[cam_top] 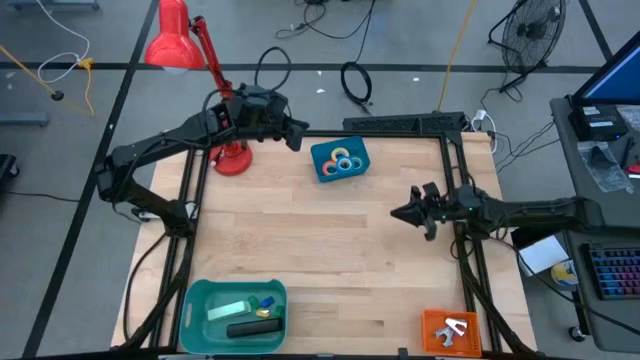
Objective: Pick and place Stapler, Stapler remover, tape
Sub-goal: Return to Home Position
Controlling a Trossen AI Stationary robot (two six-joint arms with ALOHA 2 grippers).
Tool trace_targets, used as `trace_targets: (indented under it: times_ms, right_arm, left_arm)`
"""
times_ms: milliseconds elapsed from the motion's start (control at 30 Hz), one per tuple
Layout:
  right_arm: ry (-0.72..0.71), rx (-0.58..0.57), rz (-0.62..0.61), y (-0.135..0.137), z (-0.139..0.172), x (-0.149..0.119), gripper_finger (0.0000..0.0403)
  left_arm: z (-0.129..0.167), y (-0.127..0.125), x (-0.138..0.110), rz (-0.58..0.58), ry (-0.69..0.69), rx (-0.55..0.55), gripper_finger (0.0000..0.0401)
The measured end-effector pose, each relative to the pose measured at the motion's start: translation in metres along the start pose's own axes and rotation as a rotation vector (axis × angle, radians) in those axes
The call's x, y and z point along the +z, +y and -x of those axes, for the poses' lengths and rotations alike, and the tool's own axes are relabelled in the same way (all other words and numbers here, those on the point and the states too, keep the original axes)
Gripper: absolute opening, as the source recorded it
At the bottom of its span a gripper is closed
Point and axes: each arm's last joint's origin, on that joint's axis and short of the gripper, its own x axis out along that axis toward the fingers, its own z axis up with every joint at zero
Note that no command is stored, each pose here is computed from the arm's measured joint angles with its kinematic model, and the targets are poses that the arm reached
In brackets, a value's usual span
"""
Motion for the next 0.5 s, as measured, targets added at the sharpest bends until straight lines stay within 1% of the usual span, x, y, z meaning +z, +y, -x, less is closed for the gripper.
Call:
trace_targets:
  times_ms: [100, 167, 400, 500]
  right_arm:
    - [-0.01, 0.025, 0.026, 0.007, 0.004, -0.001, 0.0]
    - [-0.007, 0.029, 0.065, 0.009, 0.007, -0.003, 0.0]
    - [0.003, 0.01, 0.097, 0.01, 0.018, -0.005, 0.0]
    - [0.027, -0.026, 0.107, 0.007, 0.024, -0.008, 0.0]
  left_arm:
    - [0.0, -0.001, -0.001, 0.005, 0.003, -0.005, 0.0024]
    - [0.0, -0.002, -0.001, 0.006, 0.004, -0.007, 0.0024]
    - [0.0, -0.003, -0.001, 0.018, 0.008, -0.014, 0.0024]
    - [0.0, -0.003, -0.001, 0.018, 0.009, -0.016, 0.0024]
